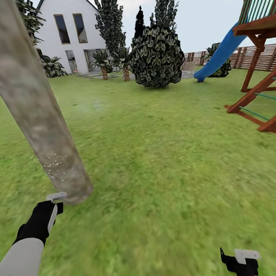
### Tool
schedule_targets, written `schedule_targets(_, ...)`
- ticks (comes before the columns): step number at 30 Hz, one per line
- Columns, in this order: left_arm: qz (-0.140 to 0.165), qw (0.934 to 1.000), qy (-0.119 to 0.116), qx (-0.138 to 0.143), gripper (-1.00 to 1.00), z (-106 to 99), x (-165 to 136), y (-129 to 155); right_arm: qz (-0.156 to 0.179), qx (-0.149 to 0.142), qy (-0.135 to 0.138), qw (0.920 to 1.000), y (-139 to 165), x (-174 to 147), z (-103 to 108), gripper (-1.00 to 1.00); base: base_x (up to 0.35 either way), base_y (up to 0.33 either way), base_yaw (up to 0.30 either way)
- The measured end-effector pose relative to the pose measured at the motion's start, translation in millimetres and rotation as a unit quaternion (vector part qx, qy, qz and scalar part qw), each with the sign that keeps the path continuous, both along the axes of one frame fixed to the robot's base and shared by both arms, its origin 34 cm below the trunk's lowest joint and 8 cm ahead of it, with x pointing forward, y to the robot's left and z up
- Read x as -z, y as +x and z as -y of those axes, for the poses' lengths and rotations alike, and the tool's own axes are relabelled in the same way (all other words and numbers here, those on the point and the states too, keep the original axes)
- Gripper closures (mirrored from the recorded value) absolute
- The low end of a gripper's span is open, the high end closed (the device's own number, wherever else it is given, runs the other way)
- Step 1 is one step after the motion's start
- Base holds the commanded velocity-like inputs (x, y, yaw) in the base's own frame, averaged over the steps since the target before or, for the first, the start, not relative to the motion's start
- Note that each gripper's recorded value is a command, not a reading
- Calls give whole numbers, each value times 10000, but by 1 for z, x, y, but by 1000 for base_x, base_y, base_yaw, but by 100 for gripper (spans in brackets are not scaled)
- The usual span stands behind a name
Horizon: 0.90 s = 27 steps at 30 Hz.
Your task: In the garden, pick up the pesticide atomizer on the floor and spray pesticide onto both trees until each tree trunk is fully covered.
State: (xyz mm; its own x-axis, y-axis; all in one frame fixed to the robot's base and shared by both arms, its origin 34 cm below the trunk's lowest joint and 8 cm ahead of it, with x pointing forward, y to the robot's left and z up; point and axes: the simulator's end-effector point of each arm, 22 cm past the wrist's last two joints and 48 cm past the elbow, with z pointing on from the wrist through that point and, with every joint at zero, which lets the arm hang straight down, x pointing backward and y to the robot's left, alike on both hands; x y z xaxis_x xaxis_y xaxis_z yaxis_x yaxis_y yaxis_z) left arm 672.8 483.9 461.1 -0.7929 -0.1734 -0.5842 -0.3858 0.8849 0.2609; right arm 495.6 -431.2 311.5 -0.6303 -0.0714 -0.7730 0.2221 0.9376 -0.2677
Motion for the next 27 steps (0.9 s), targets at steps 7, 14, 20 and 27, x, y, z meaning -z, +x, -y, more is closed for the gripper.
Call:
schedule_targets(7,-8,10000,-27,36,100,7,2,1,2,-1,-3,10000,0,0,0,-100,133,-254,160)
schedule_targets(14,-10,10000,-15,42,100,7,2,1,-1,3,-8,10000,0,0,1,-100,136,-261,1)
schedule_targets(20,-20,10000,4,50,100,6,2,1,-2,4,-2,10000,0,0,1,-100,152,-261,61)
schedule_targets(27,-98,9999,12,45,100,1,3,-3,-3,-1,0,10000,0,0,0,-100,152,-261,272)
